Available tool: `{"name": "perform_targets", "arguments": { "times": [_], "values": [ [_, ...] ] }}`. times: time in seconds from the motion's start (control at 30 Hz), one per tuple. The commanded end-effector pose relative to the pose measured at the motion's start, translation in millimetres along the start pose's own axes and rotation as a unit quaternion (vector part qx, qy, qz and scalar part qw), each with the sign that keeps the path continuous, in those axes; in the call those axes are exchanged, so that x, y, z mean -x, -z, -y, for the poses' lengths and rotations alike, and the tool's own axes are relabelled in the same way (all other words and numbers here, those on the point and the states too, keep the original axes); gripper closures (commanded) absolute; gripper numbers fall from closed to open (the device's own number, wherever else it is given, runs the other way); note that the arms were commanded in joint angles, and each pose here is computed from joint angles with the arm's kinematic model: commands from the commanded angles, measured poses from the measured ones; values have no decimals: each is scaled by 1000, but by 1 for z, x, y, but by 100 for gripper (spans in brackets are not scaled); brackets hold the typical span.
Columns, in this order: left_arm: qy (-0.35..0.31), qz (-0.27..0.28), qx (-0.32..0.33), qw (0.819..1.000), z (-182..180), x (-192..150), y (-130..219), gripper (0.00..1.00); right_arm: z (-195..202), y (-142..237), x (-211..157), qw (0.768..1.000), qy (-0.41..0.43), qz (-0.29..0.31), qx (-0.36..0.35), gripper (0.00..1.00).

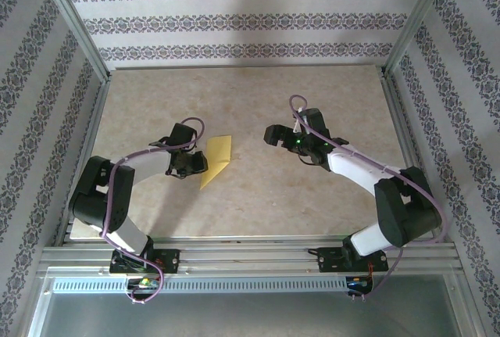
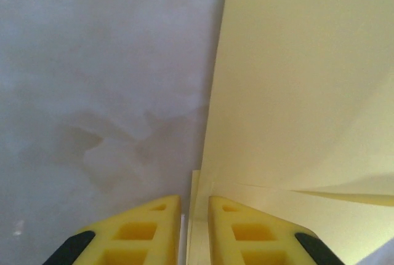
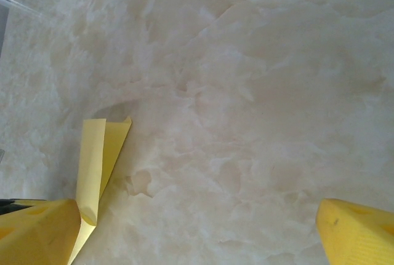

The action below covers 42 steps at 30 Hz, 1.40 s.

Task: Fold a paper plane with a square sheet of paper (pick it up from the middle)
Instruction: Turn over the paper at the center of the table, then fold the wing for the fifth time at the center of the table.

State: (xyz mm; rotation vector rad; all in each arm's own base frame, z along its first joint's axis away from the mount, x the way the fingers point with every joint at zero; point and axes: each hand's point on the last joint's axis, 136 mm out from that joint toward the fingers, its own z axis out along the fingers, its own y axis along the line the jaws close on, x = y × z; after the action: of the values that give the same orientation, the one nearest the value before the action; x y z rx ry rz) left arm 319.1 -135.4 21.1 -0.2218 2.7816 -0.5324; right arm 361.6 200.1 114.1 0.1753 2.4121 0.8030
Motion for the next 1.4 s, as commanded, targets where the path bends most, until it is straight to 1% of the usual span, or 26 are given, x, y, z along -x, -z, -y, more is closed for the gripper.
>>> {"name": "perform_targets", "arguments": {
  "times": [0.0,0.07,0.17,0.23,0.27,0.43,0.67,0.83,0.97,1.03,1.17,1.37],
  "values": [
    [-26,7,-37,999,16,14,1,81,-20,-6,-1,999,-5,-16,31,2],
    [-35,2,-47,998,21,14,0,82,-30,-12,-9,998,-4,-41,50,6],
    [-53,-7,-51,997,29,13,-4,82,-52,-25,-22,993,8,-85,76,16],
    [-66,-15,-51,996,33,11,-7,82,-68,-37,-30,990,15,-108,88,25],
    [-68,-17,-49,996,33,12,-9,82,-76,-45,-33,989,18,-118,91,31],
    [-69,-21,-34,997,28,10,-14,83,-104,-82,-45,984,22,-156,85,54],
    [-67,-24,-28,997,23,5,-18,83,-121,-129,-58,980,18,-192,56,67],
    [-65,-22,-26,997,22,5,-17,84,-128,-153,-64,977,9,-207,45,70],
    [-64,-20,-28,997,23,4,-14,84,-121,-168,-70,976,-1,-217,20,72],
    [-64,-17,-30,997,25,5,-9,83,-112,-172,-71,976,-2,-216,-4,72],
    [-64,-4,-35,997,29,7,5,81,-93,-168,-70,977,1,-207,-50,70],
    [-66,14,-45,997,38,10,23,77,-65,-150,-68,977,-5,-190,-100,69]
  ]
}}
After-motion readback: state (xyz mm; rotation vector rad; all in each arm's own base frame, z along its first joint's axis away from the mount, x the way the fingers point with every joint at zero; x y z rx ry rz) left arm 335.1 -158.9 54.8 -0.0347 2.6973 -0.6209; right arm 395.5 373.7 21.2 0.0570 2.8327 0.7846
